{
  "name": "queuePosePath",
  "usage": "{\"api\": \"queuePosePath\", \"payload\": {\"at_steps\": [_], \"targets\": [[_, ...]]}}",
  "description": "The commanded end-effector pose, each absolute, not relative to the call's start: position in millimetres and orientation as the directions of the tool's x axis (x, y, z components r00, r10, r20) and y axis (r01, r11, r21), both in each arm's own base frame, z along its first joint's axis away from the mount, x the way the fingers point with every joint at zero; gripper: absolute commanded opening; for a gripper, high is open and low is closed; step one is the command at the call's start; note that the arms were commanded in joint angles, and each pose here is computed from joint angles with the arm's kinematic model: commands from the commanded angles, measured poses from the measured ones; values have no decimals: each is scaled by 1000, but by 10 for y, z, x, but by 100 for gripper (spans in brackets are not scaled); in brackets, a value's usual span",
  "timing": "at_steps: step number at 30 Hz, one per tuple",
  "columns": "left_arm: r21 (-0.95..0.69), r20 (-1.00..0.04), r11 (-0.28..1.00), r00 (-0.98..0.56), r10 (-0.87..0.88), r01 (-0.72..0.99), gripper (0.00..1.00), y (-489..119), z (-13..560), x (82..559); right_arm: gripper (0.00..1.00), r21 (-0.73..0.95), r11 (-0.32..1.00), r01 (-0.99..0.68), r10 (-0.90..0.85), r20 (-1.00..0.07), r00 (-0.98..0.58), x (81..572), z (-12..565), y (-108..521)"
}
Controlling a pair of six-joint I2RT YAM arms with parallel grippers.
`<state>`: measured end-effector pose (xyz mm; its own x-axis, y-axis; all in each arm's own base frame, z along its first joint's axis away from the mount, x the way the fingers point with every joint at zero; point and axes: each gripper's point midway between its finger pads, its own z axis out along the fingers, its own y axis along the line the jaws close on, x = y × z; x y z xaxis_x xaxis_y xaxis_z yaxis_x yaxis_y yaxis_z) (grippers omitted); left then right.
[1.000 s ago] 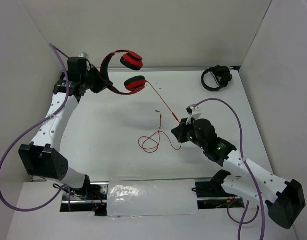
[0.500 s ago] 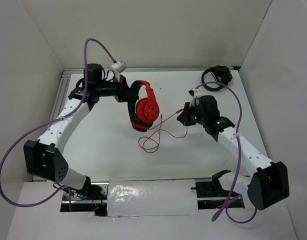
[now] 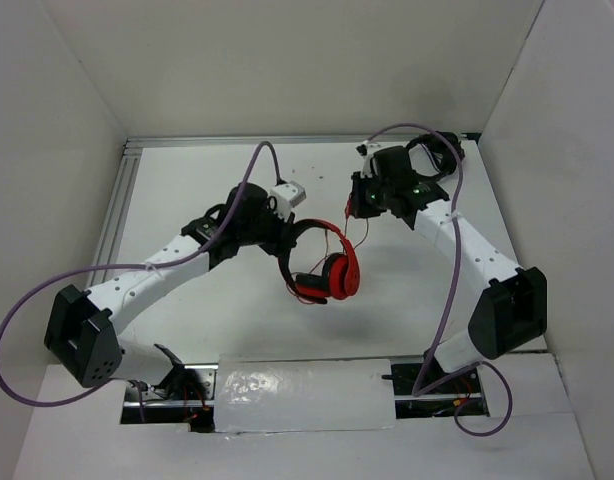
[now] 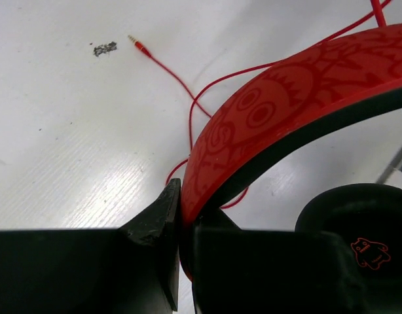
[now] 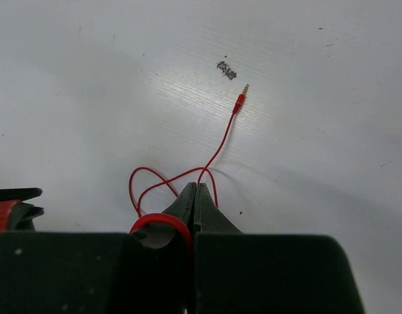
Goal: Wrap the headphones
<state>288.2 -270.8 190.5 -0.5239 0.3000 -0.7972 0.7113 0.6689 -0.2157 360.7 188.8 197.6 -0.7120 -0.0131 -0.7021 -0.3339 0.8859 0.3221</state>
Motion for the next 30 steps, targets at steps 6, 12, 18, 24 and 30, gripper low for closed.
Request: {"api": "queuePosePath", "payload": {"at_steps": [6, 12, 18, 24, 30], "targets": [[3, -678, 783, -574, 459, 622, 0, -2715, 1358, 2856, 0, 209, 887, -411, -95, -789, -607, 3685, 2542, 2086], [79, -582, 932, -743, 331, 354, 0, -2381, 1217, 3086, 0, 207, 864, -458, -119, -801, -586, 3398, 2710, 2157], [134, -531, 991, -843, 82, 13, 0, -1994, 1249, 3183, 3, 246, 793, -557, -153, -805, -574, 3011, 2850, 2314], [244, -487, 934, -866, -116, -262, 0, -1629, 1272, 3192, 1, 315, 569, -760, -227, -828, -513, 2603, 2943, 2640], [233, -466, 870, -835, -292, -434, 0, -1660, 1370, 3162, 10, 376, 188, -907, -314, -852, -418, 2257, 3015, 3083]]}}
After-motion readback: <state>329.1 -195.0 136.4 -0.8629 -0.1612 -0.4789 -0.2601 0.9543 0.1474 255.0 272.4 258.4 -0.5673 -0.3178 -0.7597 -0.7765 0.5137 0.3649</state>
